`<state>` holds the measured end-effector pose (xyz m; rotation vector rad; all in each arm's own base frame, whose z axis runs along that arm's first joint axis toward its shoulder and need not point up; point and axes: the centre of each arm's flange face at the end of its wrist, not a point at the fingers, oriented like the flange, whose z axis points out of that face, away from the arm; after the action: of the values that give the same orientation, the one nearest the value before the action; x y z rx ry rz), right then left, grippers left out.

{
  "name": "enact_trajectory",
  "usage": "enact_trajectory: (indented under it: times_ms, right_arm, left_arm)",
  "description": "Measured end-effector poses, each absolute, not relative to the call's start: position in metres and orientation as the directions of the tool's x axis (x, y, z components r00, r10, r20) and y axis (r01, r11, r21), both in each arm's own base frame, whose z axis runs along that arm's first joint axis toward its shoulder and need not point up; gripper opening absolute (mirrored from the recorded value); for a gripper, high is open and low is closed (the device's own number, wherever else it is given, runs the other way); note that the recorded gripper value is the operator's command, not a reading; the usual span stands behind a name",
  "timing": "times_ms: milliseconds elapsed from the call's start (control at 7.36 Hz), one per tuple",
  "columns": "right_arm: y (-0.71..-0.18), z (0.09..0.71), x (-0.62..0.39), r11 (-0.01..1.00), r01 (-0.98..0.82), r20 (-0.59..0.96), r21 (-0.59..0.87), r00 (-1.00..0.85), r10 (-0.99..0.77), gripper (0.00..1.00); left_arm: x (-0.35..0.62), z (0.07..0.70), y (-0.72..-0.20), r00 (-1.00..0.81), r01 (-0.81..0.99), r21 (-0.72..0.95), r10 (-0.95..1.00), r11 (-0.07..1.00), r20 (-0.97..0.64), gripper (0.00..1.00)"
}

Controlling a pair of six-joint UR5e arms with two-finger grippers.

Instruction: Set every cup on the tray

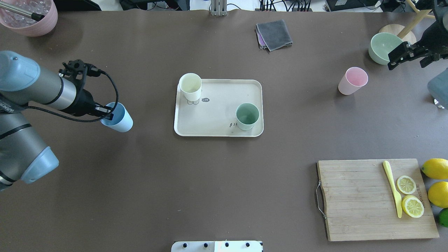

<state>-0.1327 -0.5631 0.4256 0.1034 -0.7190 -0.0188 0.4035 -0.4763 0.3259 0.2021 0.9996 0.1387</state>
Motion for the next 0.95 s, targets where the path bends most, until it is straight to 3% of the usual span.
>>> enact_trajectory:
  times_ms: [408, 543, 679, 951]
  right_arm:
    - [-0.559, 0.434, -0.132, 0.994, -0.024, 0.660, 0.107, 0.749, -0.052, 1.00]
    - [-0.559, 0.435, -0.132, 0.994, -0.025, 0.661, 0.105, 0.749, -0.051, 1.00]
    - [-0.559, 0.436, -0.133, 0.994, -0.024, 0.660, 0.103, 0.749, -0.051, 1.00]
    - [-0.562, 0.439, -0.139, 0.995, -0.015, 0.659, 0.098, 0.750, -0.054, 1.00]
  left_arm:
    - [0.500, 0.264, -0.481, 0.541, 0.029, 0.218, 0.168, 0.976, -0.824, 0.00]
    - [0.510, 0.252, -0.484, 0.538, 0.044, 0.213, 0.157, 0.976, -0.828, 0.88]
    - [0.515, 0.247, -0.485, 0.536, 0.052, 0.210, 0.150, 0.976, -0.831, 0.99]
    - [0.512, 0.241, -0.489, 0.541, 0.081, 0.231, 0.152, 0.970, -0.827, 0.99]
